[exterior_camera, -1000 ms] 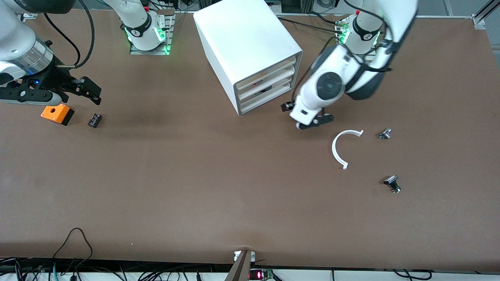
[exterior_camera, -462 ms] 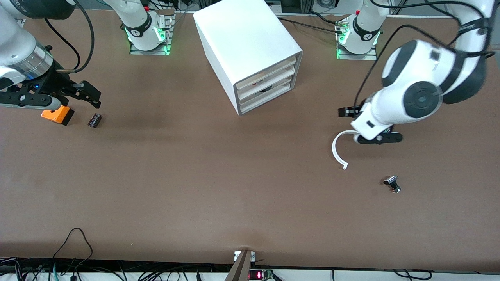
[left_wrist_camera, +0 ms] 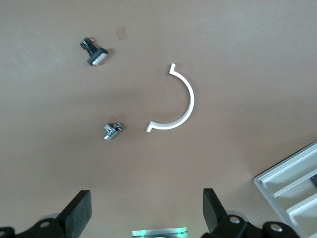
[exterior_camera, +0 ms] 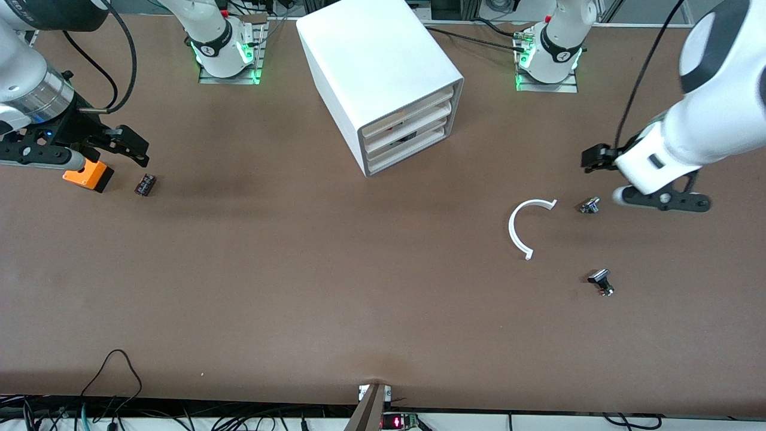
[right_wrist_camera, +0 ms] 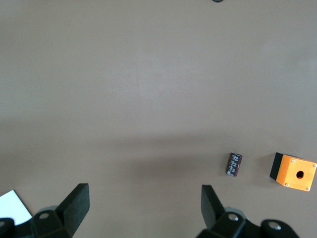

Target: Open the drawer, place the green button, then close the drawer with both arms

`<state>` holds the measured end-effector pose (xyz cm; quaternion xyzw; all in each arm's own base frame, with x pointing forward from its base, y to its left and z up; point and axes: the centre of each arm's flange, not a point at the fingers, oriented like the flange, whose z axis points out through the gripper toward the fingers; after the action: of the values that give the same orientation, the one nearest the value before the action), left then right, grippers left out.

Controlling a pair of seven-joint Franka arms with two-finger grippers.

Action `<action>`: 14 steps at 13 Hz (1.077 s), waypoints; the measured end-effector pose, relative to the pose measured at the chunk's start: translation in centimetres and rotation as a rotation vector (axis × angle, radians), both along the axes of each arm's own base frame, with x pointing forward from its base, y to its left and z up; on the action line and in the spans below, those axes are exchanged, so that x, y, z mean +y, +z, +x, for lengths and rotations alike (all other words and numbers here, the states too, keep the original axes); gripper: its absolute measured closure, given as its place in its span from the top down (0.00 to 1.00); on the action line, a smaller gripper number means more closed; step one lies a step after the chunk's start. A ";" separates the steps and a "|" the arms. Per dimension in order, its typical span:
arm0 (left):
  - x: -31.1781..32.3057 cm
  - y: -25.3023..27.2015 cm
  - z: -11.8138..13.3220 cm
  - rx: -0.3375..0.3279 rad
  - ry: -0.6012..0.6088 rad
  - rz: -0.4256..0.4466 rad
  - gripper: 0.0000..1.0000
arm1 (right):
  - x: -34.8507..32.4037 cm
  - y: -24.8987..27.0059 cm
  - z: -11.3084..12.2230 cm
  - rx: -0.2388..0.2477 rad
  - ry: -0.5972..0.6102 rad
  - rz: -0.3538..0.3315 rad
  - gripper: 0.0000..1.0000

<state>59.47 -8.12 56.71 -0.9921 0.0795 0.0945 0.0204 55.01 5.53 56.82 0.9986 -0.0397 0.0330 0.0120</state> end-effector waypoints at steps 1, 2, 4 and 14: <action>1.8 0.8 0.0 -0.019 -0.028 -0.016 0.99 | 0.1 0.0 0.0 0.000 0.001 0.000 1.00; 3.6 1.4 0.3 -0.046 -0.037 -0.055 0.99 | 0.1 0.0 0.0 0.000 0.002 0.000 1.00; 7.3 1.3 0.5 -0.074 -0.038 -0.118 1.00 | 0.1 0.0 0.0 0.000 0.002 0.000 1.00; 6.5 1.6 -4.2 -0.286 -0.043 -0.101 1.00 | 0.2 0.1 0.3 -0.019 0.004 0.002 1.00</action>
<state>55.27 -1.59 58.28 -0.9933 0.1018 -0.0525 -0.0161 55.27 5.75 56.91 0.9983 -0.0378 0.0425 0.0104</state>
